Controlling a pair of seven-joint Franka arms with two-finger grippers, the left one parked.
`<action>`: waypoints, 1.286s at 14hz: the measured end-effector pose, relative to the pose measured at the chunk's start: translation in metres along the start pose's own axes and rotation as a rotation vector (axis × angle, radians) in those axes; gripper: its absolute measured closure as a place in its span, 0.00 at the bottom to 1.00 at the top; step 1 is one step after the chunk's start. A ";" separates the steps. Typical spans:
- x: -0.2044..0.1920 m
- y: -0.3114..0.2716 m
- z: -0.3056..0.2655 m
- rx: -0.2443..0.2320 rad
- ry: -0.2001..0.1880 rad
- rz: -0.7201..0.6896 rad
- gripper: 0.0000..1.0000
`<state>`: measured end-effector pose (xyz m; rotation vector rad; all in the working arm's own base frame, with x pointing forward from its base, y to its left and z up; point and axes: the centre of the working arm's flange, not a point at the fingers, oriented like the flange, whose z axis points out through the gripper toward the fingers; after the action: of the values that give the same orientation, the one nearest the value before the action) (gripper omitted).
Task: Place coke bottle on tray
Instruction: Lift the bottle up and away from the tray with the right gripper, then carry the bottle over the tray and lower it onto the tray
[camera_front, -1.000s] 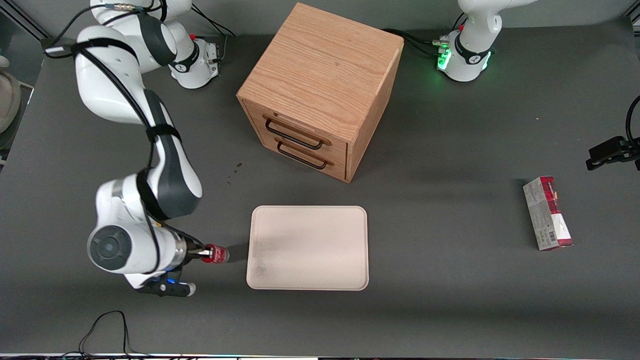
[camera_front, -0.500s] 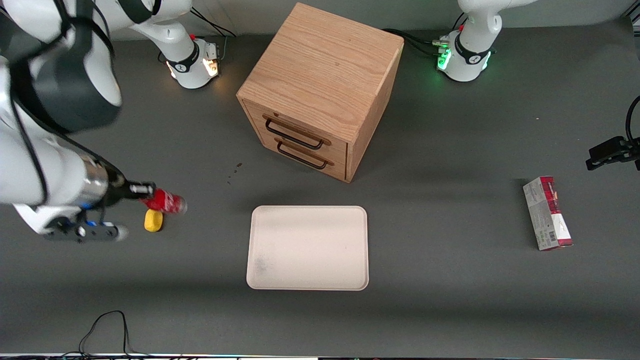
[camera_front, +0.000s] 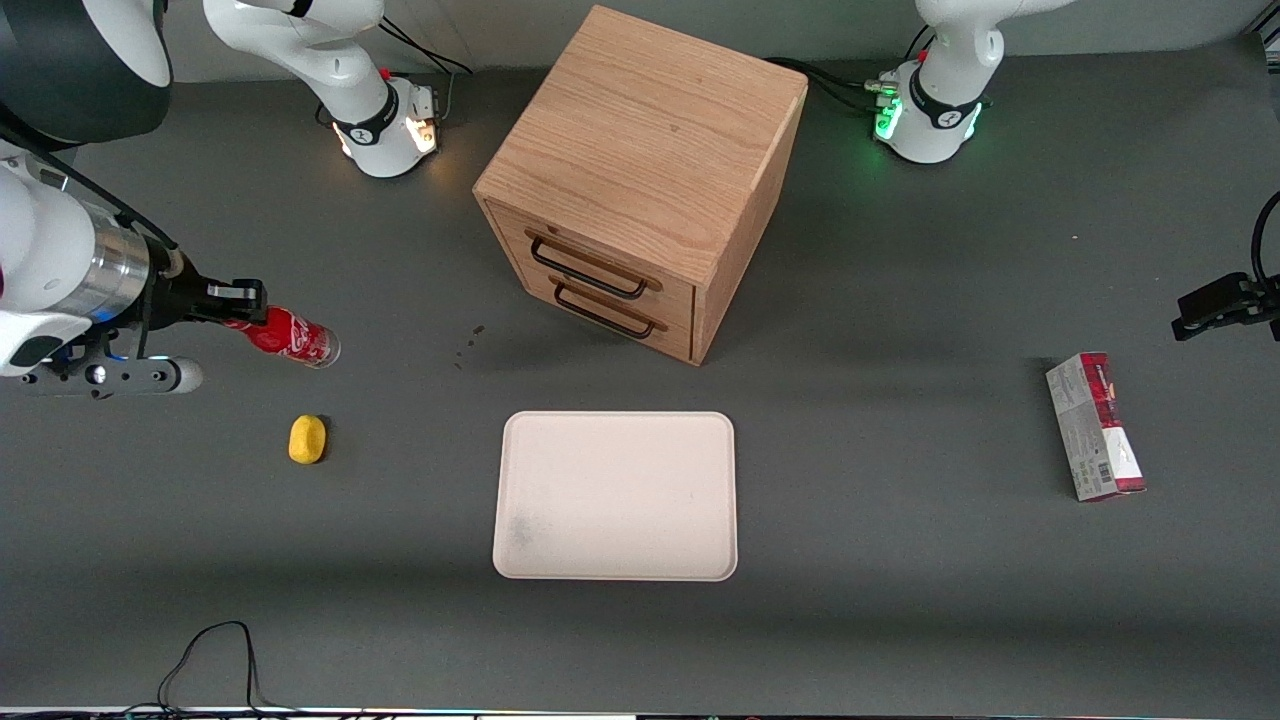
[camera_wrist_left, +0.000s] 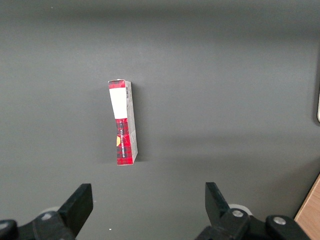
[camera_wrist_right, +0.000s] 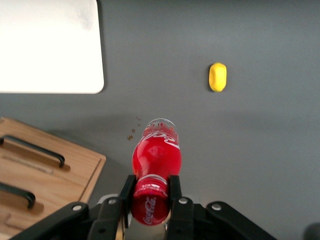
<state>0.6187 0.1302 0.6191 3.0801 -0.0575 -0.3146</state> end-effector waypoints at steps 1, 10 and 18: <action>0.007 -0.009 0.004 0.015 0.021 0.028 0.69; 0.059 -0.171 0.098 0.131 0.105 0.151 0.69; 0.116 -0.162 0.148 0.176 0.175 0.213 0.69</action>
<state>0.7073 0.2814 0.4436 3.2186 -0.4242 -0.0310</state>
